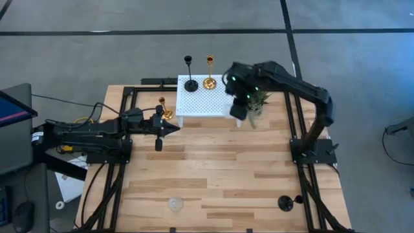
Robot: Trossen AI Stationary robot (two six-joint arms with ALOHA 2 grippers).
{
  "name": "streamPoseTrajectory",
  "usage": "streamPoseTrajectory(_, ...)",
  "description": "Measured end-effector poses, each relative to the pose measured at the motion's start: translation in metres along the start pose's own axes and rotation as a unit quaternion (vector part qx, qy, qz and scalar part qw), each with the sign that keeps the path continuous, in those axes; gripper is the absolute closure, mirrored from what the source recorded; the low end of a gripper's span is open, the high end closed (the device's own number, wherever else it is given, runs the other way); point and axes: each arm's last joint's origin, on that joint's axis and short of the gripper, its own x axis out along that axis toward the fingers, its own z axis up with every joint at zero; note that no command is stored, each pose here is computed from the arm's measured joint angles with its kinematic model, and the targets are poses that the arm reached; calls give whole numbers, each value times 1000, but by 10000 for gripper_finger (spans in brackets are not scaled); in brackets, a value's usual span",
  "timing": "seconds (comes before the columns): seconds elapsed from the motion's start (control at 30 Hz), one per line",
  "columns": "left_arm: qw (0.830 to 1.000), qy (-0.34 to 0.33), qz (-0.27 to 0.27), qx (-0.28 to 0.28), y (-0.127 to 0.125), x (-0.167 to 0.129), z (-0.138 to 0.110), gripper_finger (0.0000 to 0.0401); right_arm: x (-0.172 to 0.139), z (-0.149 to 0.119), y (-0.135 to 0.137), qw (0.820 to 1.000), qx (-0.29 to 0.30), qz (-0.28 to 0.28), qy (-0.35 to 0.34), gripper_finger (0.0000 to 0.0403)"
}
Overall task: Pick & Place candle stick holders
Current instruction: Put the top transparent candle holder on the shelf
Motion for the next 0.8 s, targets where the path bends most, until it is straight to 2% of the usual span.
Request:
streamPoseTrajectory(0.17,1000,0,0,0,0,0,0,395,13,15,-33,1000,10,-14,23,389)
streamPoseTrajectory(0.37,1000,0,0,0,0,0,0,394,30,19,-61,998,28,-18,46,389)
streamPoseTrajectory(0.7,1000,0,0,15,0,0,0,396,32,21,-68,999,13,-9,39,389)
streamPoseTrajectory(0.8,1000,0,0,15,0,0,0,393,33,22,-68,999,9,-11,34,369)
